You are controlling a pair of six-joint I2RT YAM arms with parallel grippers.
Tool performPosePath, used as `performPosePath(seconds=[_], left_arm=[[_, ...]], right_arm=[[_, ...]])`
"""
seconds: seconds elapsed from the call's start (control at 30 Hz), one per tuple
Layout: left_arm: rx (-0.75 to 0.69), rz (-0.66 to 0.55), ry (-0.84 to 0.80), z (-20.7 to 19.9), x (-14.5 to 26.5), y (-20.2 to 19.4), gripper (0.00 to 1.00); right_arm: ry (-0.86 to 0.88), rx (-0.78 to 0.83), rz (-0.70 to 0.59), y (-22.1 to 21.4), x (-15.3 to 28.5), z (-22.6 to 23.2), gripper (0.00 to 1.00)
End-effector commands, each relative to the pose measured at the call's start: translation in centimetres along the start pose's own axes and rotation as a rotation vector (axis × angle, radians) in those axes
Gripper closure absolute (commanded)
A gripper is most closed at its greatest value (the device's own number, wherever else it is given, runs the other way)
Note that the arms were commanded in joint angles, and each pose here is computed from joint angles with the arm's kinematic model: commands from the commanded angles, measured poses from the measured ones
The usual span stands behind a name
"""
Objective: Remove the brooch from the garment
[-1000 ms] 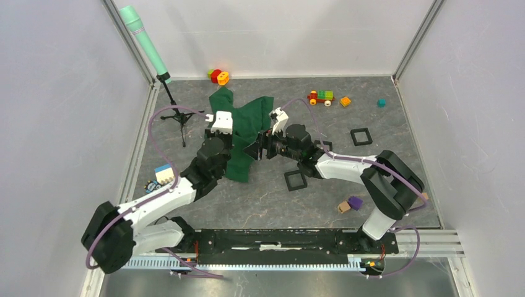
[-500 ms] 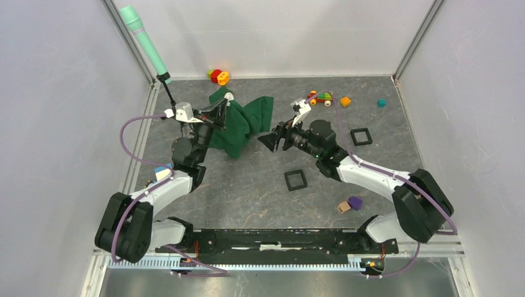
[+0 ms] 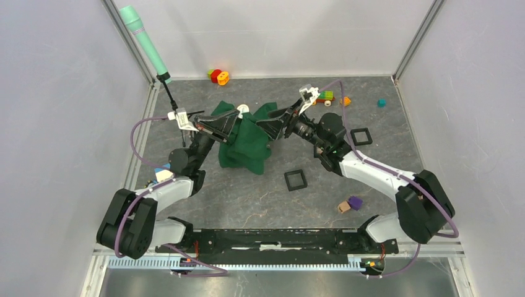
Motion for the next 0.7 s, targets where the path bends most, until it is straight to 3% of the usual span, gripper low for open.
performPosePath(seconds=[0.0, 0.2, 0.4, 0.5, 0.67], left_arm=[[0.047, -0.039, -0.156, -4.0, 0.1, 1.8, 0.98], [0.055, -0.024, -0.174, -4.5, 0.3, 1.7, 0.98], [0.057, 0.019, -0.108, -3.6, 0.1, 1.2, 0.98], [0.025, 0.142, 0.127, -0.8, -0.4, 0.3, 0.98], [-0.167, 0.408, 0.78, 5.8, 4.7, 0.7, 0.98]], right_arm=[[0.115, -0.068, -0.102, 3.5, -1.9, 2.1, 0.18], [0.212, -0.189, -0.113, 3.5, -3.1, 3.1, 0.24], [0.249, -0.152, -0.116, 3.6, -2.9, 3.6, 0.27], [0.201, -0.11, -0.074, 2.4, -2.6, 2.8, 0.25], [0.058, -0.055, 0.01, -0.8, -1.2, 0.2, 0.22]])
Point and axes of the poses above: each gripper's point midway between its finger pads, its own x axis back along the fingers, its own z axis along the line the jaws close on, y = z × x, the point moved 2 cm from there along x, back along the fingers, and after that the axes turned 2 degrees about x, right-handed, at the moved point
